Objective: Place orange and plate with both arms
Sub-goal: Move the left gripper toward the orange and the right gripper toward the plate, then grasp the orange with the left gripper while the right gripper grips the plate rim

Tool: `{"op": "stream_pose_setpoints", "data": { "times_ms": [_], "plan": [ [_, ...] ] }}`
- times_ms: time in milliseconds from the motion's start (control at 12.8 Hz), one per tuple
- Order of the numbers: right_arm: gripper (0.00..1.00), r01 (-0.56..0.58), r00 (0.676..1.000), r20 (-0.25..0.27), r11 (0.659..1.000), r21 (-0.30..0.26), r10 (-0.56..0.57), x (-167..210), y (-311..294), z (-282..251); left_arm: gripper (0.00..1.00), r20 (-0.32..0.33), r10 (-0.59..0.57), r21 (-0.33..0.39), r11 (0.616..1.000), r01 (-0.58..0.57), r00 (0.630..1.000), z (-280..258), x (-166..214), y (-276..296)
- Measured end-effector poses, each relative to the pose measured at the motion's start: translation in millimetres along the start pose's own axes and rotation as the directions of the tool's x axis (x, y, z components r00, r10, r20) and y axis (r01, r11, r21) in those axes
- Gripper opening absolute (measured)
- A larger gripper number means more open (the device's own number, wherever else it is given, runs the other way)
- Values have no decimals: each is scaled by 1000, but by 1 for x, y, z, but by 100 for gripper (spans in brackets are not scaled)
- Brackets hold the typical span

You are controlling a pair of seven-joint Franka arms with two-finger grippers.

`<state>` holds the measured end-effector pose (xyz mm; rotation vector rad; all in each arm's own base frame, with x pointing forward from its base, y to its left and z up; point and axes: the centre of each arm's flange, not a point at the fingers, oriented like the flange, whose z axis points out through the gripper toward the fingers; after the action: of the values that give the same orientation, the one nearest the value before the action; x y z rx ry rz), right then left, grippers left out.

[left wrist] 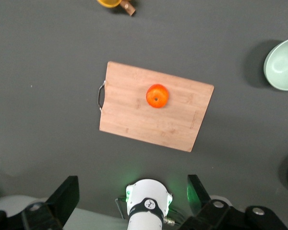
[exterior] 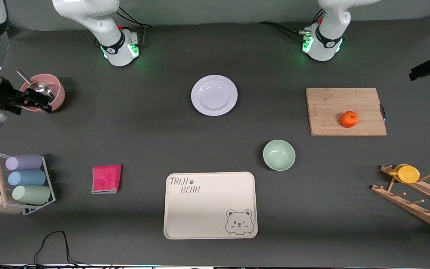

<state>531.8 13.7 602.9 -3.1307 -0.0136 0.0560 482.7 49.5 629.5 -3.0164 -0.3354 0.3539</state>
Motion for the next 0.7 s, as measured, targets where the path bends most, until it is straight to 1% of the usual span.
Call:
{"op": "stream_pose_setpoints", "data": {
  "times_ms": [234,467,545,623,701],
  "plan": [
    [100,-14,1000,-12,1000,7,14,-32,-33,-9,100,2,11,4,1000,-11,1000,20,-26,-2],
    [100,-7,1000,-14,1000,12,7,-53,-35,-9,100,6,19,7,1000,-19,1000,59,-24,2],
    [100,-10,1000,-8,1000,23,10,-56,-34,-6,100,14,22,8,1000,-22,1000,72,-21,3],
    [100,-16,1000,6,998,56,16,-59,-34,0,100,20,24,9,1000,-24,1000,83,-18,5],
    [100,-31,999,27,994,103,28,-63,-32,8,100,21,27,9,1000,-27,999,94,-16,6]
  ]
}}
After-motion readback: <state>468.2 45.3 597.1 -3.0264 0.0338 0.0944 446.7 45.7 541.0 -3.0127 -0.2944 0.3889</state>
